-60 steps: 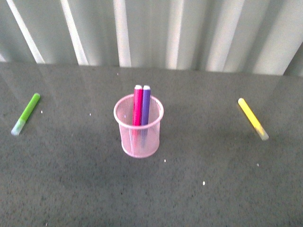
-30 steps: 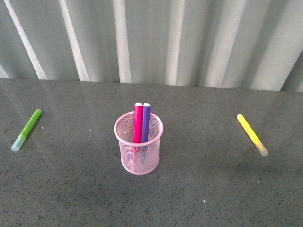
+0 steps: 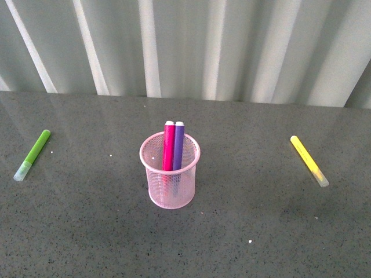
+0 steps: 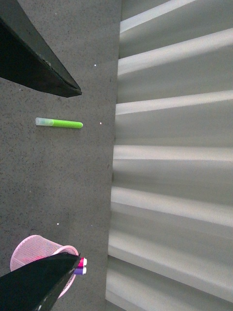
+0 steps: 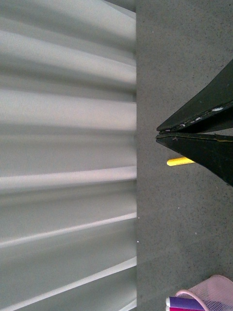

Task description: Insert purple and pink pens into pink cup

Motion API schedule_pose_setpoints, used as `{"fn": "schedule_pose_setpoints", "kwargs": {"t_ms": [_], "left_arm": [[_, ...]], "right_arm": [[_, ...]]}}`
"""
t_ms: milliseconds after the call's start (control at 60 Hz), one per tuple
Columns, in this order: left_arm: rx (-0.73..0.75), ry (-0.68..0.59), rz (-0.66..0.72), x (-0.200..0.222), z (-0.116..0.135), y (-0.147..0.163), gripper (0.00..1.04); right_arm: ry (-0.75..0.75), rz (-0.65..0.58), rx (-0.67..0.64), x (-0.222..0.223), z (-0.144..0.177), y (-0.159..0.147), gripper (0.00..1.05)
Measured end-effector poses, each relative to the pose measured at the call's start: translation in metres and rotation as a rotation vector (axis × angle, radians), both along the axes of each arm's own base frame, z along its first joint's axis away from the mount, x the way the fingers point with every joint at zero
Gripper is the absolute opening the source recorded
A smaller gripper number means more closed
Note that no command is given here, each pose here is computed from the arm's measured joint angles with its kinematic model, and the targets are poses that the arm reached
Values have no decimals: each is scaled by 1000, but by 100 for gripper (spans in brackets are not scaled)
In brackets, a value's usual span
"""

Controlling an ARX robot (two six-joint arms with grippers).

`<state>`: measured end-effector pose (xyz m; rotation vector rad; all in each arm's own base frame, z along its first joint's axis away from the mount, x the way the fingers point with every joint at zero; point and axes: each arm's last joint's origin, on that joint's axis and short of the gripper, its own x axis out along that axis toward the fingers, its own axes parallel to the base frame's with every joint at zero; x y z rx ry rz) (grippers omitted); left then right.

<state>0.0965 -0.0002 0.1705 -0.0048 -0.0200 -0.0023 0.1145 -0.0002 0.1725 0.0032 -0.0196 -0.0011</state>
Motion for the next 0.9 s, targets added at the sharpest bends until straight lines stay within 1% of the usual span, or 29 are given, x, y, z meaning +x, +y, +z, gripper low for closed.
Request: {"fn": "schedule_pose_setpoints", "kwargs": {"t_ms": [383,466,550,783,799,849,883,899], "left_arm": [[0,0,0,0,0,0,98],[0,0,0,0,0,0,98],[0,0,0,0,0,0,98],[0,0,0,0,0,0,98],[0,0,0,0,0,0,98],[0,0,0,0,0,0,98],[0,0,0,0,0,0,98],[0,0,0,0,0,0,98]], "right_arm": [[0,0,0,-7,0,0,3],[36,0,0,-14,-5,0,3],[2,0,0,-17,-3,0,3],[5,0,0,-18,-3,0,4],[5,0,0,-18,-3,0,4],[5,0,0,-18,-3,0,12],[5,0,0,-18,-3,0,19],[5,0,0,-18,-3,0,25]]}}
